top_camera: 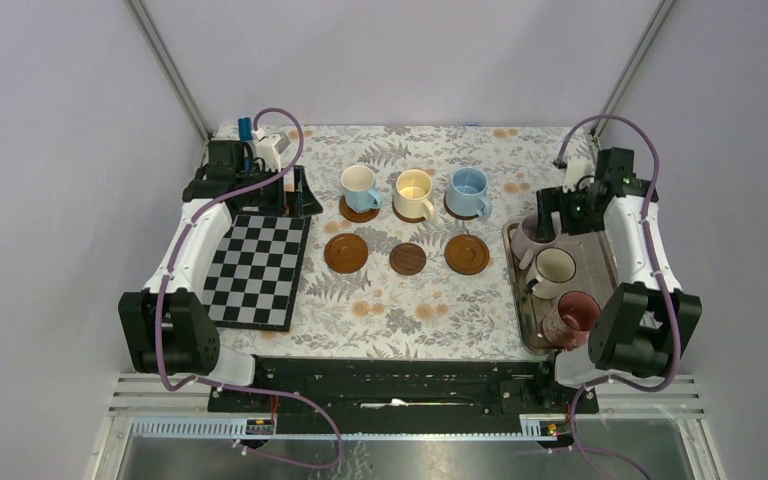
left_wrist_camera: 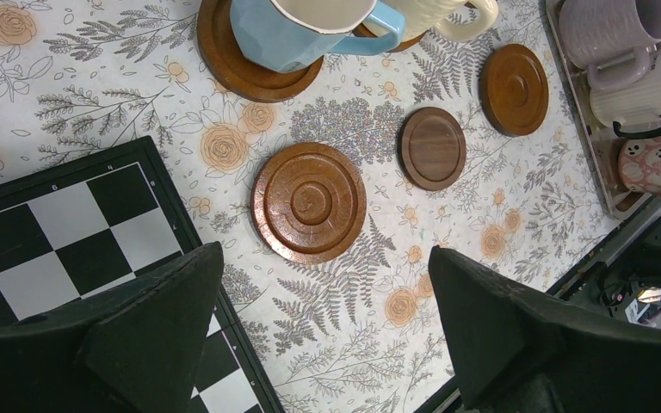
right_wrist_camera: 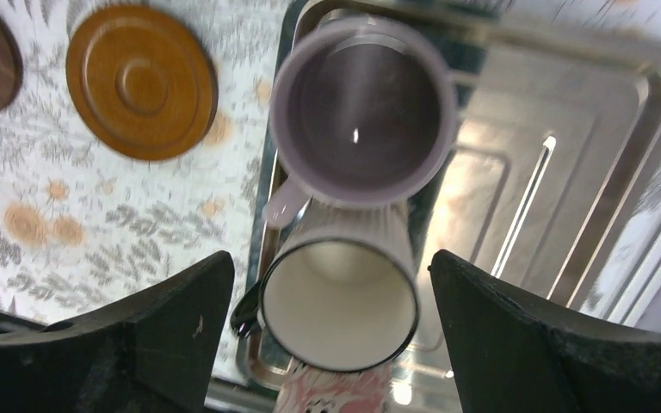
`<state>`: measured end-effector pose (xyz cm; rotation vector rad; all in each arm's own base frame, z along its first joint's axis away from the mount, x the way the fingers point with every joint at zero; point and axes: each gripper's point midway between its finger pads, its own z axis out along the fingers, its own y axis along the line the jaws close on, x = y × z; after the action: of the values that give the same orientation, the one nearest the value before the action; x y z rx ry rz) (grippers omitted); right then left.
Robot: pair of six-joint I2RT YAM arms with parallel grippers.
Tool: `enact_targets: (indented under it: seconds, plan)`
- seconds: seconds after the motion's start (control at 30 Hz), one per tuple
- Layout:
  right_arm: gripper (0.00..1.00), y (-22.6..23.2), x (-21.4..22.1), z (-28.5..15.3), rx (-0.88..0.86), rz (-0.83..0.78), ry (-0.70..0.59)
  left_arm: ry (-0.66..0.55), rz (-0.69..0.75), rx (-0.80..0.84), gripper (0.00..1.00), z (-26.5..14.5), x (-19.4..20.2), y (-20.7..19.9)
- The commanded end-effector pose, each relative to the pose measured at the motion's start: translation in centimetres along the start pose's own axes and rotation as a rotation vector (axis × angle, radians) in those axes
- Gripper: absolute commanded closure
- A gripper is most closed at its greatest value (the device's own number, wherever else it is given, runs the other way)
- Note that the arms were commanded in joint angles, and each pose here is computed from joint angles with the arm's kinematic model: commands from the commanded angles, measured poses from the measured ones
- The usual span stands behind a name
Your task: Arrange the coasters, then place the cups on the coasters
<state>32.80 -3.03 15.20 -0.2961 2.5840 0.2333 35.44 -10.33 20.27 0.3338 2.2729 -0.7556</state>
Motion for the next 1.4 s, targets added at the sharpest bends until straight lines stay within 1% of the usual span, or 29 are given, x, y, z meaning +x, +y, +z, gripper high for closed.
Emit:
enact_targets:
  seconds: [0.0,0.13,0.2,0.4,0.67,0.87,1.1,1.37]
  plan:
    - [0.09,1.0,3.0,-0.8,0.045,0.085,0.051,-0.070,0.052,0.031,0.01,-0.7,-1.6,-1.2]
    - [0.09,0.9,4.3,0.5,0.049,0.134,0.087,-0.072,0.052,0.028,0.01,-0.8,-1.6,-1.2]
    - [0.09,0.9,4.4,1.0,0.048,0.149,0.083,-0.075,0.054,0.026,0.01,-0.8,-1.6,-1.1]
    - [0.08,-0.1,3.7,2.5,0.079,0.159,0.051,-0.079,0.057,0.015,0.01,-0.9,-1.5,-1.0]
    - [0.08,1.0,4.5,4.6,0.061,0.123,0.096,-0.077,0.055,0.021,0.01,-0.8,-1.4,-1.1]
    - [0.16,1.9,5.5,5.3,0.023,0.122,0.135,-0.075,0.053,0.019,0.01,-0.7,-1.3,-1.0]
    - [0.20,1.7,6.3,6.3,0.051,0.153,0.142,-0.074,0.048,0.022,0.01,-0.6,-1.2,-0.9]
    - [0.30,0.2,4.7,6.4,0.121,0.174,0.097,-0.075,0.050,0.015,0.01,-0.6,-1.2,-0.9]
